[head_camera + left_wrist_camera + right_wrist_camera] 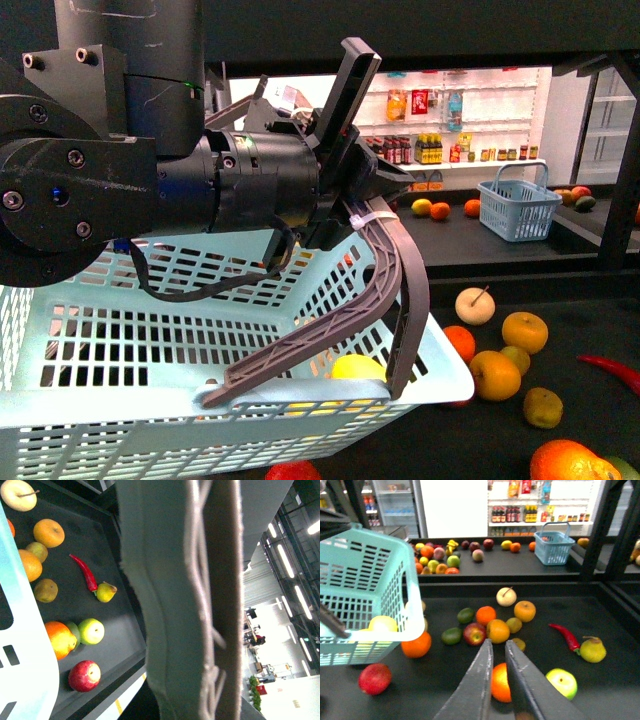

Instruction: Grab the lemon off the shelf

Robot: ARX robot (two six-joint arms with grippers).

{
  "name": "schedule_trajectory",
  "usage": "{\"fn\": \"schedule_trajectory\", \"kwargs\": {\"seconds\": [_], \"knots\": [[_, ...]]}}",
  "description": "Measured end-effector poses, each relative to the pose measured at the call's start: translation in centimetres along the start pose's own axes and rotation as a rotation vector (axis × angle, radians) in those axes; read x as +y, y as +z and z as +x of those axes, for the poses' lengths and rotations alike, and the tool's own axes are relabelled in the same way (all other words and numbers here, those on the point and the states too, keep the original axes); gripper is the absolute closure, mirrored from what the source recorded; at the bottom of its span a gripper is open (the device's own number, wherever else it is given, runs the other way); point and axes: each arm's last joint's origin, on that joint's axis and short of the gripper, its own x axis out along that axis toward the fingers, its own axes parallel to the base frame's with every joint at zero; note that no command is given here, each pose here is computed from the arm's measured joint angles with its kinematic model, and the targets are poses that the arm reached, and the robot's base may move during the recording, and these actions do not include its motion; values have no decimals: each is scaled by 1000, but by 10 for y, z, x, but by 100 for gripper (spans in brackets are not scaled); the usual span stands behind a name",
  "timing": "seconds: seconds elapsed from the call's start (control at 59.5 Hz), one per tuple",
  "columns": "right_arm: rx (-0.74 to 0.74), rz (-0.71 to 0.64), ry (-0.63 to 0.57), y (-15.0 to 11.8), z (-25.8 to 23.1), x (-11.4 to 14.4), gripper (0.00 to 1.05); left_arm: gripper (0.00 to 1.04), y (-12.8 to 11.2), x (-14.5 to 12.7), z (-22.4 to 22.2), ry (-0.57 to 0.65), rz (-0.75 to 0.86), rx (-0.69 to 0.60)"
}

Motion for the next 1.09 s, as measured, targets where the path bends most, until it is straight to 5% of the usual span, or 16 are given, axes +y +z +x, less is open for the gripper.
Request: {"fn": "schedule_trajectory", "kwargs": {"seconds": [0.655,1.092], "knots": [[-32,-3,0,-7,-7,1,102,98,0,1,0,2,1,-1],[-32,-3,0,-7,-7,1,30,98,0,1,0,2,0,-1]]}}
